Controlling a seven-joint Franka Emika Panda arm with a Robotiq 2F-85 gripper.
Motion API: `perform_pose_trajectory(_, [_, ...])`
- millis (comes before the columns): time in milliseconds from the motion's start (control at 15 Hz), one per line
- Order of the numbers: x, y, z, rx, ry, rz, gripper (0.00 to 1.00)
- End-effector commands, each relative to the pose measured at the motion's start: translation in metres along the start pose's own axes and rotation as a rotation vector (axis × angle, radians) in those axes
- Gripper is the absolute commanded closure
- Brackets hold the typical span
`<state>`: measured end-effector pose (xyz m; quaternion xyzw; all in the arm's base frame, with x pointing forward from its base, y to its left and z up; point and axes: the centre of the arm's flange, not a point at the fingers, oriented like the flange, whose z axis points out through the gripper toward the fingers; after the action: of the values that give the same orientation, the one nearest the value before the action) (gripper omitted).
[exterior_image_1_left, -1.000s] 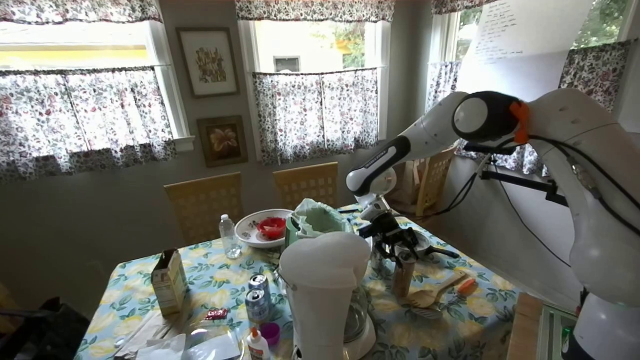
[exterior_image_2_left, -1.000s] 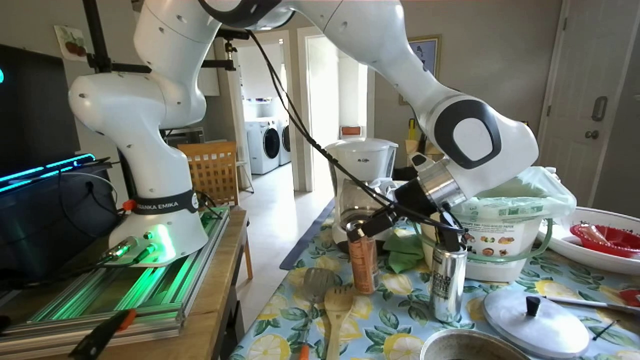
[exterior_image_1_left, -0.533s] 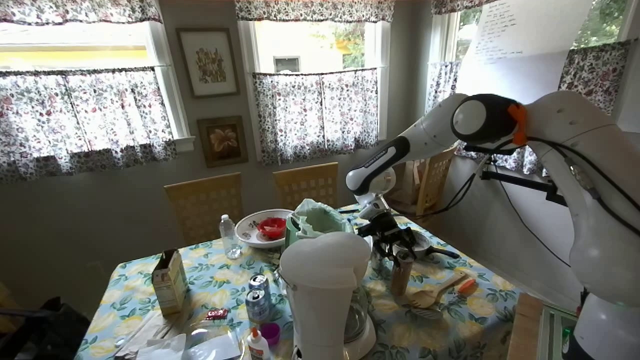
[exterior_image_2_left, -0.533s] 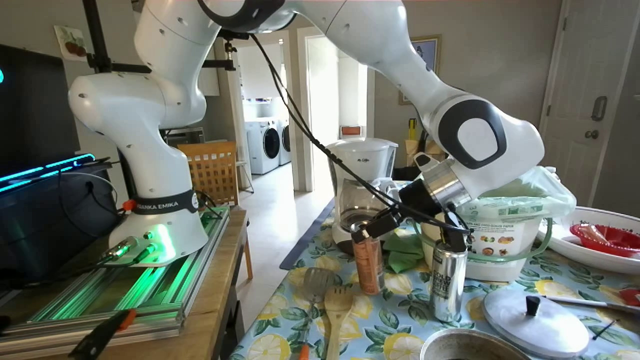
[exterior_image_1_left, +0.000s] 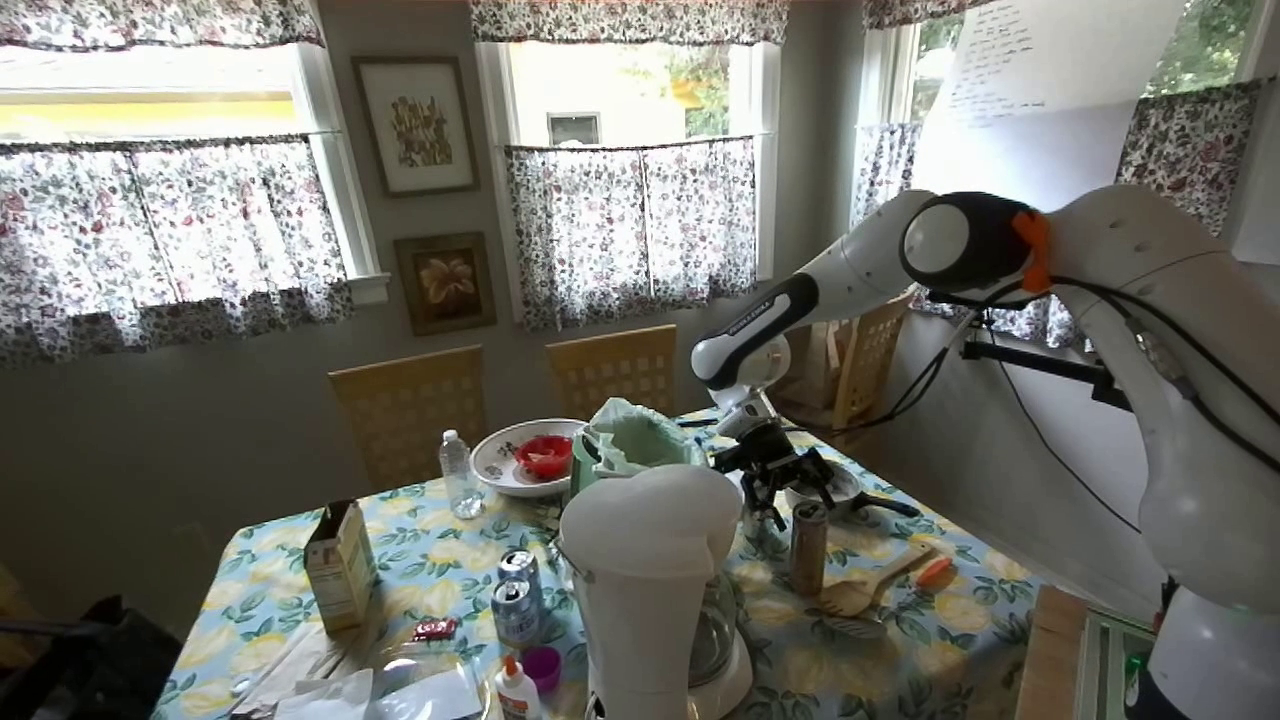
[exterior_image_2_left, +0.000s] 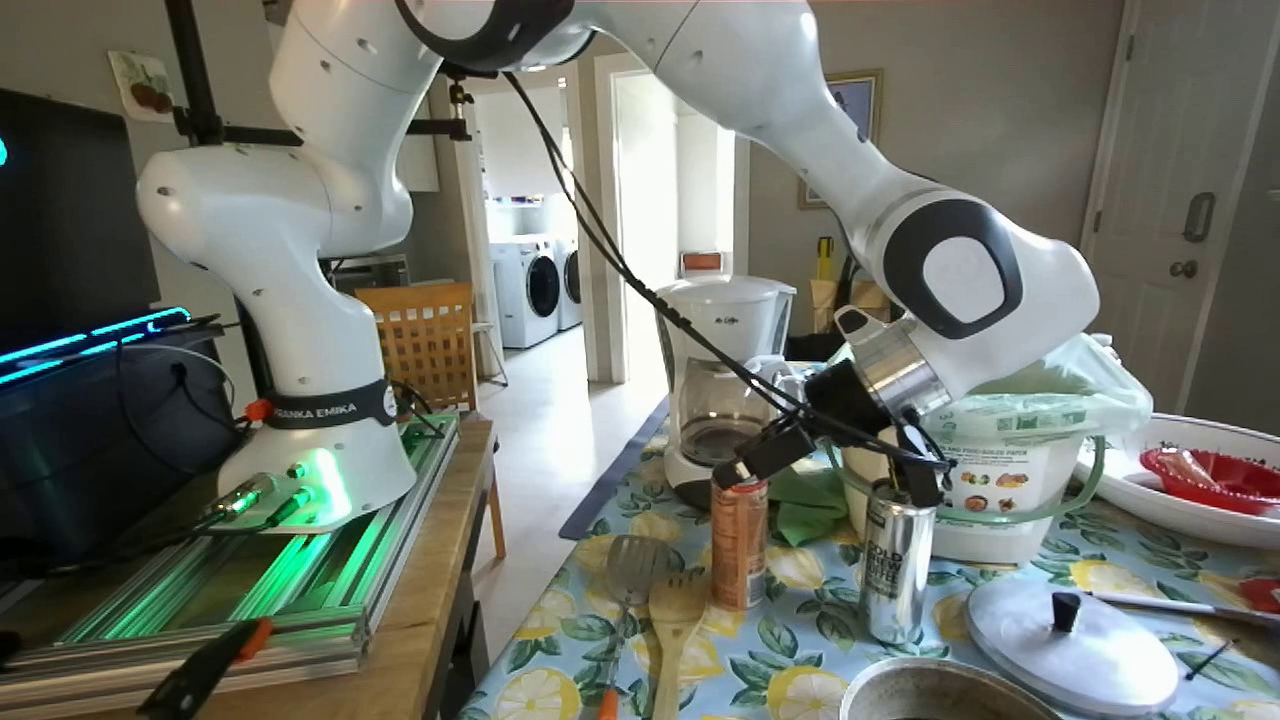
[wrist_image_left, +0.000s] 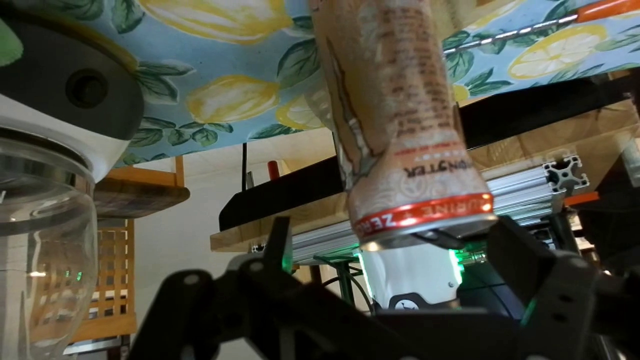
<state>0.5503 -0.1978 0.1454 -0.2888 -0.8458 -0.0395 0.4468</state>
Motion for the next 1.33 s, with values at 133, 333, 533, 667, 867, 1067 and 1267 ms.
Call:
perform_pose_trajectory(133, [-0.001, -0.006, 0.000, -0.010, -0.002, -0.041, 0.00])
perform_pose_trajectory(333, [0.006, -0.010, -0.001, -0.019, -0.004, -0.040, 0.00])
perform_pose_trajectory(533, [0.014, -0.015, 0.001, -0.035, -0.008, -0.034, 0.00])
perform_pose_trajectory(667, [0.019, -0.019, 0.000, -0.044, -0.013, -0.024, 0.00])
perform_pose_trajectory(867, [0.026, -0.026, -0.002, -0.053, -0.024, -0.014, 0.00])
perform_pose_trajectory(1067, [0.036, -0.033, -0.005, -0.061, -0.051, -0.005, 0.00])
perform_pose_trajectory(1267, [0.055, -0.037, -0.011, -0.069, -0.130, 0.007, 0.00])
